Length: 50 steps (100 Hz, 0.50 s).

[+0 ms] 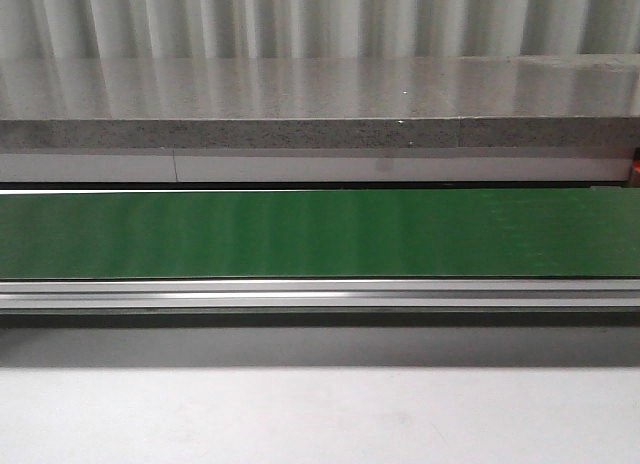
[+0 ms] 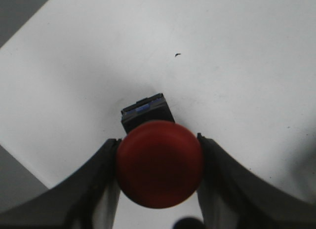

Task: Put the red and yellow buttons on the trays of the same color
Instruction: 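Grasp a red button with the left gripper and set it on the belt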

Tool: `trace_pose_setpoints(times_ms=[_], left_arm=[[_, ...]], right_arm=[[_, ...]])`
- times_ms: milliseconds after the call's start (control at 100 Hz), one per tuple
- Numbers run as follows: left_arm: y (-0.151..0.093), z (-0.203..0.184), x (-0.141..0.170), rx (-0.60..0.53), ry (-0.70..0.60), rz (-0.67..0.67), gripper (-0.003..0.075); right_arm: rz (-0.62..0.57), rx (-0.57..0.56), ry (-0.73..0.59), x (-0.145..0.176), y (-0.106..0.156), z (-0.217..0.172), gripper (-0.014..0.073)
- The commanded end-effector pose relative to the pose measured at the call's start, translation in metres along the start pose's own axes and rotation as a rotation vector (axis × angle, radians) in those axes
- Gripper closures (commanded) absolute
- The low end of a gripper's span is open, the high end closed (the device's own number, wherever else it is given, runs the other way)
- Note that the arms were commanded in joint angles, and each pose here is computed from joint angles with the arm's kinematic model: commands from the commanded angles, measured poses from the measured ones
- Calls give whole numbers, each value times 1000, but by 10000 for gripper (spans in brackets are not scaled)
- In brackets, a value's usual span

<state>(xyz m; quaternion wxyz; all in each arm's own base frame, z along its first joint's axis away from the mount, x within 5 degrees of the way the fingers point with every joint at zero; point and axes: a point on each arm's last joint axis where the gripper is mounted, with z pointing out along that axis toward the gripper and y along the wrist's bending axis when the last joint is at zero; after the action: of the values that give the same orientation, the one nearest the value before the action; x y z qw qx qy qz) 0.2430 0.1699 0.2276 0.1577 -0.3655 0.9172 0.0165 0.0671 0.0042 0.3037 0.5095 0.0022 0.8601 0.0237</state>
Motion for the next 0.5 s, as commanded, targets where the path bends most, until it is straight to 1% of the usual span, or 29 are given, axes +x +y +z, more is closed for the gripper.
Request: trace_pose_setpoints(times_ms=[0,140,220,410,490], left_arm=[[-12,-33,-5,38,-122,34,545],[-28,-51,-1,68,-187,92,545],[-39,-59,-2,84,-183,126,545],[-73,-82,-5,145,-212,225,545],[-89,-84,-4,166,-209,271,545]], right_arm=[[-12,5,-85,-12,0,-4,662],[-12,5,-85,-12,0,-4,662],[-12,5,-85,-12,0,-4,662],[-12,5,-85,-12,0,-4,662],[-12,5,-85,-12,0,-4,662]])
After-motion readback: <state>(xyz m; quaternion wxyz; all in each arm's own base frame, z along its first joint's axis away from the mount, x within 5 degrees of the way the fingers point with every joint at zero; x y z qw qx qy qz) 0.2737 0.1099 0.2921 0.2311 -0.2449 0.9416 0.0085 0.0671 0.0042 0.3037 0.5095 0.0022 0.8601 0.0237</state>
